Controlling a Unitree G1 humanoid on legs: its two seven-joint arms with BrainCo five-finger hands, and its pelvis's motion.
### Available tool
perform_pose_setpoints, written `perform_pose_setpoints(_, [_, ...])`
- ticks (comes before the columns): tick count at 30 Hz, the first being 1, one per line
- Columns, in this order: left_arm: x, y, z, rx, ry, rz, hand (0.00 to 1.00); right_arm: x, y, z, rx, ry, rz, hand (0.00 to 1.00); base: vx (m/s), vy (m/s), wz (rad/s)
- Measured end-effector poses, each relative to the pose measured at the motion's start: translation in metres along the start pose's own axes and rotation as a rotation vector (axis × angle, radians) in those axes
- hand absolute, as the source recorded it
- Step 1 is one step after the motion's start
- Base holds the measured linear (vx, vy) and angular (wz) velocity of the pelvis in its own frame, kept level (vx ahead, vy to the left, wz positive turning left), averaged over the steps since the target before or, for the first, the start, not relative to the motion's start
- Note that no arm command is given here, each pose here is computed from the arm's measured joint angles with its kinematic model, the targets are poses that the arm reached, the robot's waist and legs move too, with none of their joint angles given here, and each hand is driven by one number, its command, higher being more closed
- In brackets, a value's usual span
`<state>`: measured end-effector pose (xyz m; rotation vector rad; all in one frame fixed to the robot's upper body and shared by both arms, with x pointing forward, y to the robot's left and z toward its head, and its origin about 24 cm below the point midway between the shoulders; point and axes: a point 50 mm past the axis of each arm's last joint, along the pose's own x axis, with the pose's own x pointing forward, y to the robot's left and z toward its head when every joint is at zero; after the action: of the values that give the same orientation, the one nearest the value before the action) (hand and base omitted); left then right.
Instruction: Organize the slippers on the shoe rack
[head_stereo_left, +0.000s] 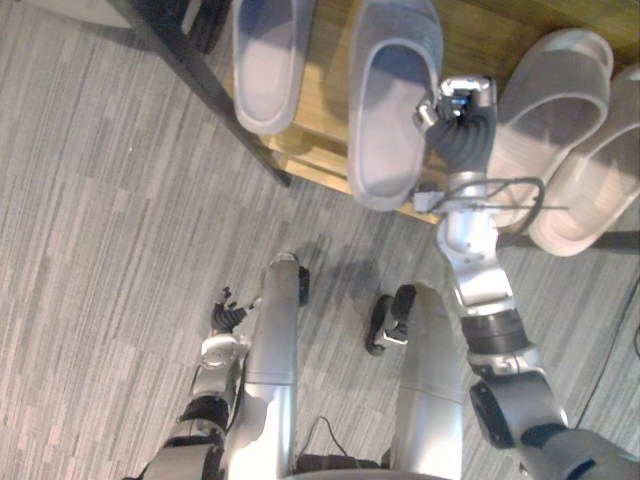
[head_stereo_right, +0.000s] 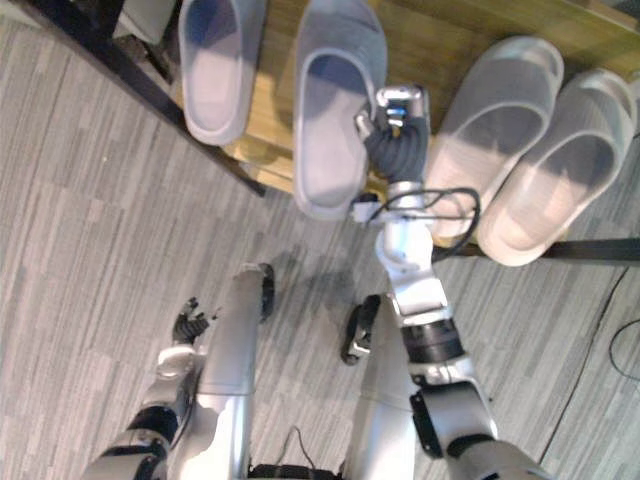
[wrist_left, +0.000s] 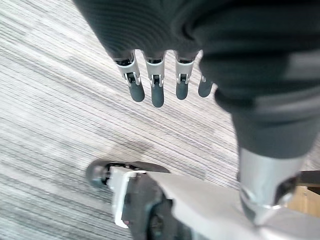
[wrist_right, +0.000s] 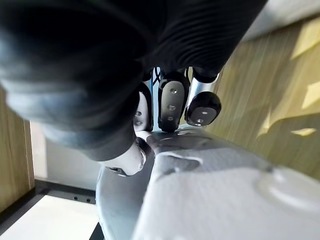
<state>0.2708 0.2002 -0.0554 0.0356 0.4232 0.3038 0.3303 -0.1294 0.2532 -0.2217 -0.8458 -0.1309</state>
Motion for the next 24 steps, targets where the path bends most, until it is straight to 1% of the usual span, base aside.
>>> perform_pose_setpoints(10, [-0.002, -0.001, -0.004, -0.013, 0.010, -0.010, 0.00, 0.033, 0.006, -0.001, 0.018, 0.027, -0.004, 1.00, 0.00, -0.003, 0.00])
perform_pose_setpoints(11, [-0.002, -0.001, -0.004, -0.014, 0.012, -0.010, 0.00, 0.036, 0.006, -0.004, 0.033, 0.044, -0.012, 0.00, -0.01, -0.023, 0.05])
perform_pose_setpoints(18, [-0.005, 0.000, -0.015, -0.013, 0.052, 0.007, 0.00, 0.036, 0.006, -0.019, 0.029, 0.121, -0.029, 0.00, -0.01, -0.024, 0.04])
perform_pose_setpoints(24, [-0.008, 0.001, -0.021, -0.010, 0.070, 0.021, 0.00, 0.043, 0.008, -0.012, 0.102, 0.114, -0.046, 0.00, 0.00, 0.000, 0.00])
